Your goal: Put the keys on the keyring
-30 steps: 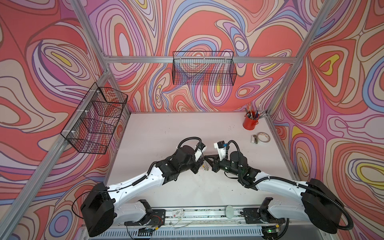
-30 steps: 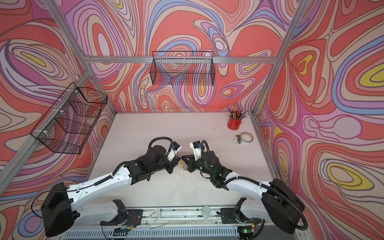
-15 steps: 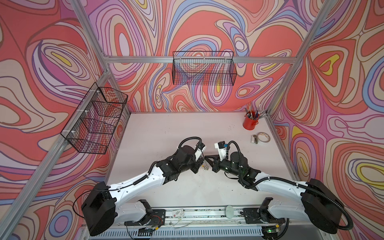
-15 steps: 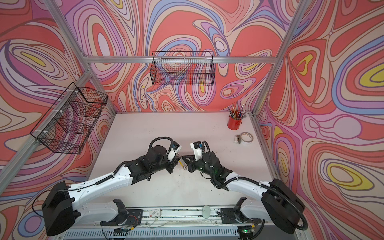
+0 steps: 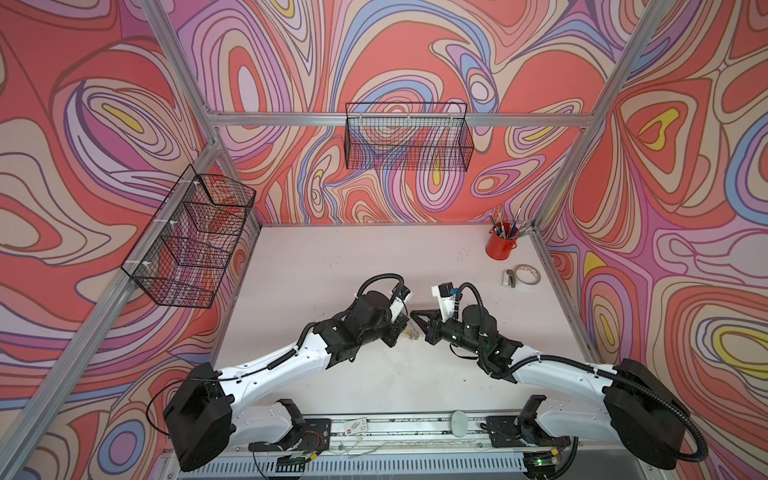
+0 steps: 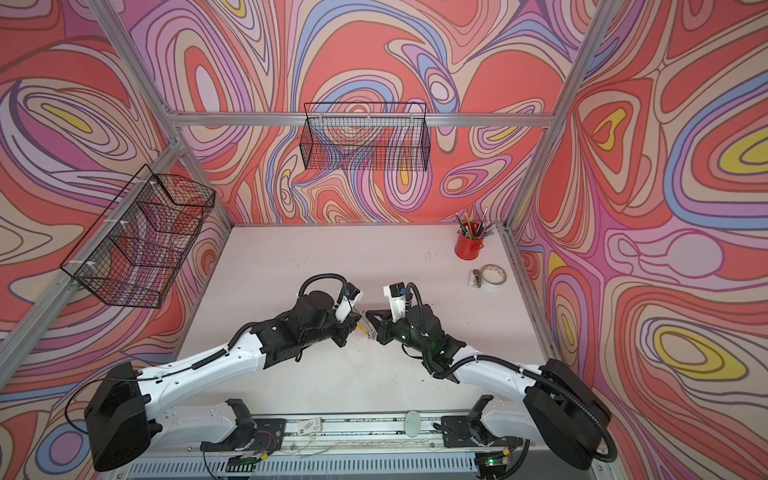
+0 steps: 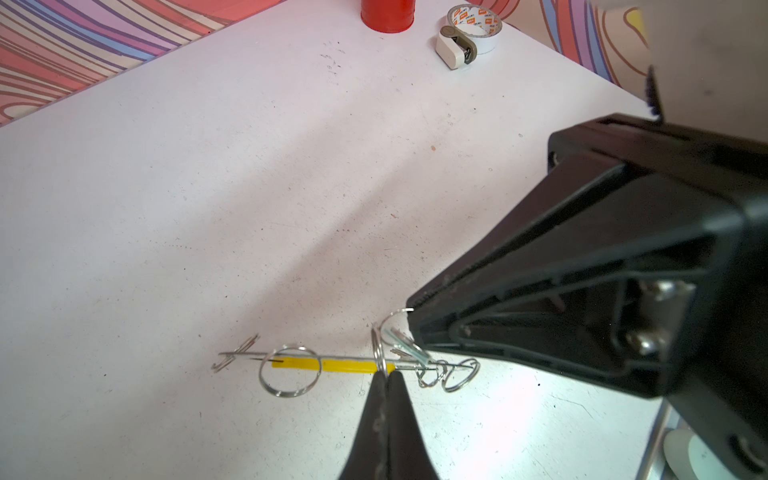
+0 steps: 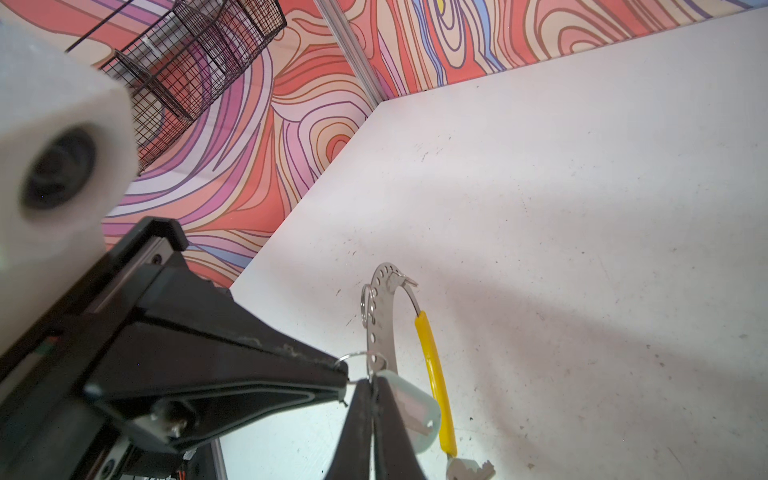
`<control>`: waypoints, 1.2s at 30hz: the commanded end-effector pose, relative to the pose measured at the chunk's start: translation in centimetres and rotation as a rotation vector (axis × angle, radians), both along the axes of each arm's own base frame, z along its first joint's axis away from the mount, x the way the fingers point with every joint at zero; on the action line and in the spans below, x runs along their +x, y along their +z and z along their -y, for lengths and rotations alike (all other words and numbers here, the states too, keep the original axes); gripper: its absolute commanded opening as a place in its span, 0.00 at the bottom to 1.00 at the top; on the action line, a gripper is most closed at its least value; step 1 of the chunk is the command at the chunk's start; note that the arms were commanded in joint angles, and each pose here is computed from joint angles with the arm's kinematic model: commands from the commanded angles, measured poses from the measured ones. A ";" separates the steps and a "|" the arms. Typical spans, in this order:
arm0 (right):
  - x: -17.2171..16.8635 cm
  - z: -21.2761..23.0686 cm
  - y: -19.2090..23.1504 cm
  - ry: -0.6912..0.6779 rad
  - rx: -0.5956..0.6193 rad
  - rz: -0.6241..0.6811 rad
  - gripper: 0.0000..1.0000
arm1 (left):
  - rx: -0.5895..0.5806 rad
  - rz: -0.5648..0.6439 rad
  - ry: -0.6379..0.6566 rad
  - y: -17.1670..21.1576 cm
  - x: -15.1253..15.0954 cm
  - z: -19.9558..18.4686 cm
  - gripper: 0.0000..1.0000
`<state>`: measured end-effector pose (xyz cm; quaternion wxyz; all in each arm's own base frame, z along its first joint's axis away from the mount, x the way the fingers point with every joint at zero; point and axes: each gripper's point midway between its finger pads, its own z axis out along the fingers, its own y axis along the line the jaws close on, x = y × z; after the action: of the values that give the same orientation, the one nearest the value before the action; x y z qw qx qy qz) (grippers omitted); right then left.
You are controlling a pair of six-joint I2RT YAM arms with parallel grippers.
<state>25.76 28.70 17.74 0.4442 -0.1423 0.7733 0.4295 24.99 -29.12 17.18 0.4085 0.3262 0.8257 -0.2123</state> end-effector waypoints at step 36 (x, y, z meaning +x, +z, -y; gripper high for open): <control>0.7 -0.2 0.0 -0.039 -0.003 -0.004 0.00 | -0.046 0.001 -0.028 1.2 -0.3 1.0 0.00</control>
<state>25.73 28.81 17.21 0.4397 -0.1409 0.7785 0.4251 24.98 -29.23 16.76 0.4029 0.3276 0.8279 -0.2119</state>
